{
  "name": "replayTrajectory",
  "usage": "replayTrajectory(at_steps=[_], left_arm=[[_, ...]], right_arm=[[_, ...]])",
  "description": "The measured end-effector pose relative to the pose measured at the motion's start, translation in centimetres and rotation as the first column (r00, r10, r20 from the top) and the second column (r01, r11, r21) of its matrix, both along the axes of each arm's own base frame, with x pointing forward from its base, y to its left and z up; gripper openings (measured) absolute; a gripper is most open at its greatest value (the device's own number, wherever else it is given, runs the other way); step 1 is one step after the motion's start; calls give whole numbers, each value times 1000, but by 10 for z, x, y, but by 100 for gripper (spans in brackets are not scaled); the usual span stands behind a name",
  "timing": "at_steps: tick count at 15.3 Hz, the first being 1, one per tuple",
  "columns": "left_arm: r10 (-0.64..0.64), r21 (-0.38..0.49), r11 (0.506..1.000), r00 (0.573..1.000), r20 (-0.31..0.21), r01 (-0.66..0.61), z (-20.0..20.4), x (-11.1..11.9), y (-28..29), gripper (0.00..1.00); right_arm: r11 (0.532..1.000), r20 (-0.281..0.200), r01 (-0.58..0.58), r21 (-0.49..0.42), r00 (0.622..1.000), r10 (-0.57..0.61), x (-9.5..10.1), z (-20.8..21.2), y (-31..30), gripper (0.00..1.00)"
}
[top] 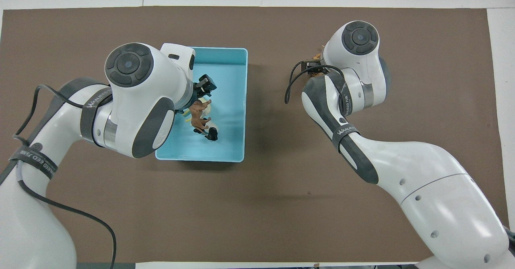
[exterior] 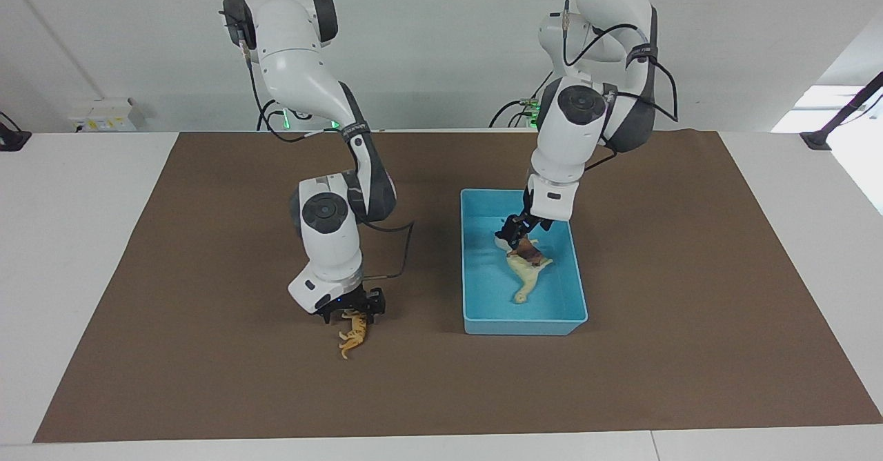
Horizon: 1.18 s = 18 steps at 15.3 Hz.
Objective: Put all toys into storage box
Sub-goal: 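Withdraw the left gripper while the right gripper grasps the tan tiger, then carry the tan tiger into the box and open the right gripper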
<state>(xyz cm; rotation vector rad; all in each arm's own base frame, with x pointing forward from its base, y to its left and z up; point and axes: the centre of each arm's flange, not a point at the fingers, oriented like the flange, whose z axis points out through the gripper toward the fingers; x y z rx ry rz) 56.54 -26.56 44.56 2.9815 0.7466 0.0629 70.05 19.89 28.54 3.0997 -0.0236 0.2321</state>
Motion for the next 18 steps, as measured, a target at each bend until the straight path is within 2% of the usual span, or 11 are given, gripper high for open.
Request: replayTrajectory(at_steps=[1,3,5,8,10,13,16,18], left_arm=[[7,3,1000,1000,1,-7,15,1,12,100],[-27,14,1000,1000,-1,27,52,6,55,100],[-106,31,994,994,-26,107,89,7,116,100],[-268,31,962,959,-88,272,128,-5,193,100],[-322,24,945,941,-105,326,138,-11,210,100],[-347,17,936,929,-127,351,132,-13,202,100],[-355,14,933,925,-138,360,127,-15,198,100],[-366,10,928,919,-148,371,126,-16,201,100]], right_arm=[[1000,2,0,0,1000,0,0,-2,0,100],[1000,1,1,1,1000,-1,1,-2,0,85],[1000,0,0,8,1000,0,1,1,3,58],[1000,-2,-3,14,1000,3,1,4,8,29],[1000,-2,-3,14,1000,3,1,5,7,27],[1000,-19,-2,6,1000,2,3,13,8,27],[1000,-27,-6,8,1000,7,15,84,21,27],[1000,-2,-15,25,1000,15,11,142,48,27]])
